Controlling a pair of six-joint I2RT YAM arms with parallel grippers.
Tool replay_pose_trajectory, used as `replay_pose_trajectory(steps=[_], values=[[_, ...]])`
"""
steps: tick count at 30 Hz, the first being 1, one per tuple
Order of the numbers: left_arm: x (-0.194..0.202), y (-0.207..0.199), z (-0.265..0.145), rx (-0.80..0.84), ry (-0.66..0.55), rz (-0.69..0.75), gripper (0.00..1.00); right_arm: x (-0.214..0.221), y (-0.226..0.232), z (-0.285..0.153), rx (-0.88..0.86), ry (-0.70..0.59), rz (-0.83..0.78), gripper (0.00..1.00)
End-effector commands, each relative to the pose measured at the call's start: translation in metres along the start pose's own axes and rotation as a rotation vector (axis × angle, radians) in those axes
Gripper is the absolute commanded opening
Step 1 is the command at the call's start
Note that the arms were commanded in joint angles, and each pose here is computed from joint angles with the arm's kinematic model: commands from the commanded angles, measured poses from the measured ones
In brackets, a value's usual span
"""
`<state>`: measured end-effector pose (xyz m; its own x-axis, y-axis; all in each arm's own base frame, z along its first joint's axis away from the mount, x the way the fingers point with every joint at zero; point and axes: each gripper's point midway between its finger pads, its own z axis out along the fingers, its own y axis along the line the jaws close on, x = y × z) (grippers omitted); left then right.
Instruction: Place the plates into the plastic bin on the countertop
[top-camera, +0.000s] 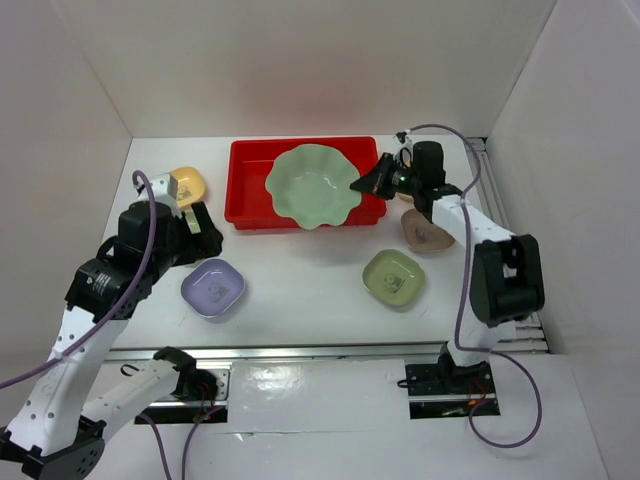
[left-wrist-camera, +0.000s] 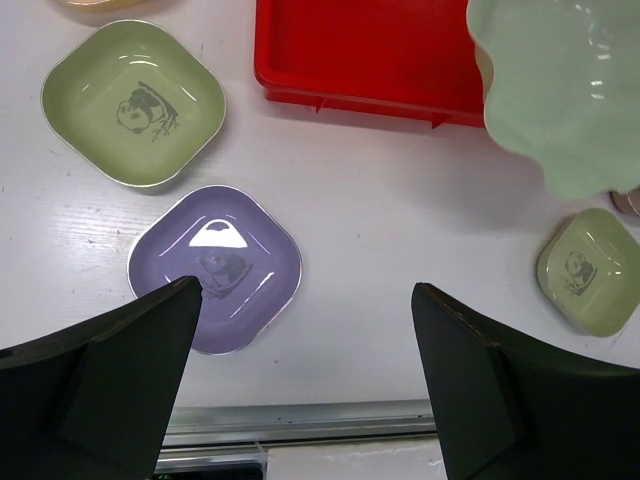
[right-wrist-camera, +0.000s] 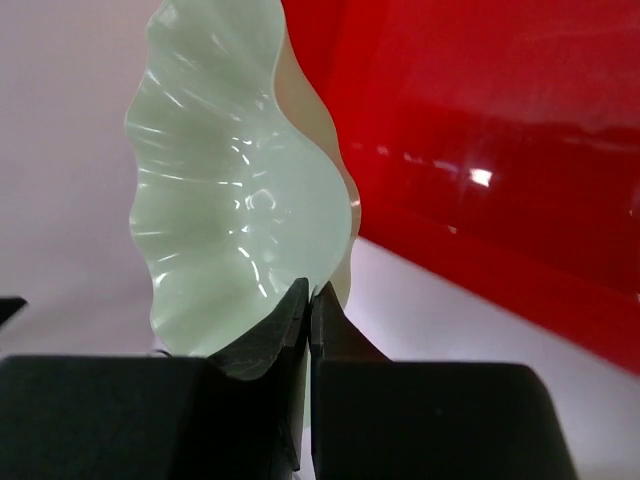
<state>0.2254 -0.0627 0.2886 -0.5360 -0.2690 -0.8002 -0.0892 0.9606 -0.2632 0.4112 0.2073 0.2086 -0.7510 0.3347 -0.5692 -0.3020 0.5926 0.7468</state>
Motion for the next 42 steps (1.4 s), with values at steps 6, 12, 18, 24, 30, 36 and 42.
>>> replay_pose_trajectory(steps=[6,12,18,24,30,36,42], values=[[0.001,-0.003,0.009,0.010,-0.007,0.003,1.00,-0.058,-0.008,0.064,-0.171,-0.152,0.085,0.00],[0.017,-0.005,0.020,0.023,0.031,0.000,1.00,-0.076,-0.025,0.092,-0.130,-0.191,0.068,0.00],[0.026,-0.003,0.026,0.021,0.055,0.005,1.00,-0.077,-0.047,0.126,-0.019,-0.154,0.040,0.00],[0.024,-0.006,0.024,0.037,0.044,0.001,1.00,-0.060,-0.077,0.144,0.071,-0.097,0.065,0.00],[0.024,-0.006,0.024,0.037,0.044,0.001,1.00,-0.042,-0.097,0.148,0.137,-0.072,0.076,0.00],[0.026,-0.009,0.023,0.055,0.053,0.001,1.00,-0.028,-0.115,0.147,0.197,-0.048,0.083,0.10],[0.029,-0.008,0.025,0.050,0.061,0.003,1.00,-0.034,-0.108,0.150,0.170,-0.049,0.075,0.30]])
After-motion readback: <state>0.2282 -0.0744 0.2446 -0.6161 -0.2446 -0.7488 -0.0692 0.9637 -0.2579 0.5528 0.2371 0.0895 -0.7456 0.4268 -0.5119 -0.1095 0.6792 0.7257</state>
